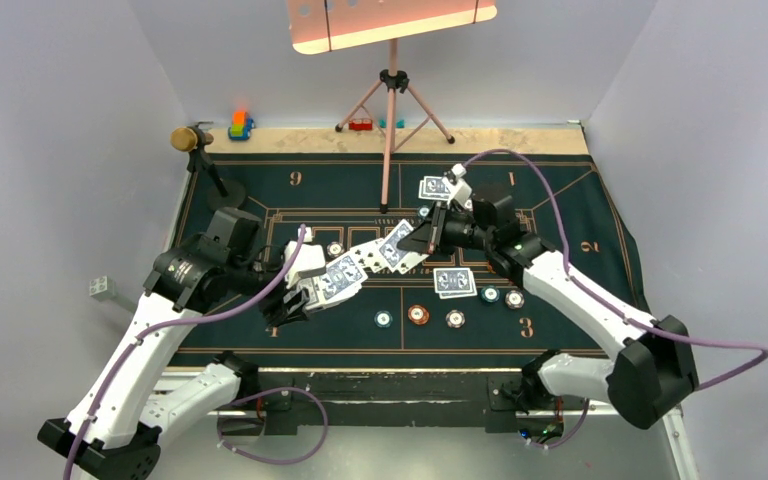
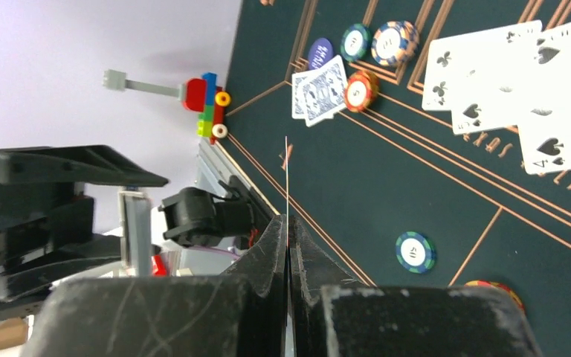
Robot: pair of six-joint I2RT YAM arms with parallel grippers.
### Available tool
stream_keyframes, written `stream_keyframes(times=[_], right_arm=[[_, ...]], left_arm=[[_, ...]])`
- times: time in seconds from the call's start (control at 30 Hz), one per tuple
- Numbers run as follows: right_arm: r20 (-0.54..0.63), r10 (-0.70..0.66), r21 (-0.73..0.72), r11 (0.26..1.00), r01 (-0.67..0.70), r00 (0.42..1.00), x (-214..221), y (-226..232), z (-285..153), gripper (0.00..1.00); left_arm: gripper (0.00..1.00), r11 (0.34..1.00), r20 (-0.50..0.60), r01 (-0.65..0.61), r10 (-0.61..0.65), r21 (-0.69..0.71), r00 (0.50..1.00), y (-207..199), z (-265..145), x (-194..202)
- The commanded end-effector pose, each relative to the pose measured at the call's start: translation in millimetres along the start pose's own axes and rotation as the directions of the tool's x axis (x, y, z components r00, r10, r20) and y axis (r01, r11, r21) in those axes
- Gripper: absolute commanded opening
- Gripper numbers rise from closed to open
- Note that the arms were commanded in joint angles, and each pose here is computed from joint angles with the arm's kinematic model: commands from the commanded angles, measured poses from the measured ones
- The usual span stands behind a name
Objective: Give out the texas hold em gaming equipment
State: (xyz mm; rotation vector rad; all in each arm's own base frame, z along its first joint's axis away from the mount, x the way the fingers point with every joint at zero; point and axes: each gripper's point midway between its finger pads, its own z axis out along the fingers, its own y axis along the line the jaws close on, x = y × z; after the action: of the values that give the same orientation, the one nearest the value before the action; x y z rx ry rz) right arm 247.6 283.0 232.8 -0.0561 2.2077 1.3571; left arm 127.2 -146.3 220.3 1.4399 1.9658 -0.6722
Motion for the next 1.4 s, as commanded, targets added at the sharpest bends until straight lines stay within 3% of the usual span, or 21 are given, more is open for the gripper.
stream_keyframes(times=[0.0, 0.53, 0.93, 1.27, 1.37], right_arm=[[-0.045, 0.040, -0.008, 0.999, -0.040, 0.998, 15.4, -21.4, 17.5, 0.00], [-0.145, 0.146, 0.110, 0.985, -0.131, 0.979, 75.6, -86.4, 110.3, 0.00], [-0.101, 0.090, 0.173, 0.982, -0.071, 0.991, 66.7, -113.8, 132.8, 0.00], [-0.151, 0.098, 0.314, 0.948, -0.047, 0.984, 83.6, -143.3, 123.4, 0.00], [-0.166, 0.104, 0.337, 0.941, -0.043, 0.981, 90.4, -146.6, 120.2, 0.11]], left_arm=[[0.00, 0.999, 0.053, -0.041, 0.040, 0.001, 0.998, -2.2, -6.6, -14.0], [0.00, 0.999, 0.051, -0.037, 0.037, 0.002, 0.998, -2.8, -8.3, -15.1], [0.00, 0.999, 0.047, -0.037, 0.037, 0.004, 0.998, -3.8, -7.7, -12.7], [0.00, 0.999, 0.044, -0.043, 0.043, 0.002, 0.998, -4.5, -8.7, -11.7], [0.00, 0.999, 0.046, -0.040, 0.040, 0.002, 0.998, -4.4, -8.6, -12.3]])
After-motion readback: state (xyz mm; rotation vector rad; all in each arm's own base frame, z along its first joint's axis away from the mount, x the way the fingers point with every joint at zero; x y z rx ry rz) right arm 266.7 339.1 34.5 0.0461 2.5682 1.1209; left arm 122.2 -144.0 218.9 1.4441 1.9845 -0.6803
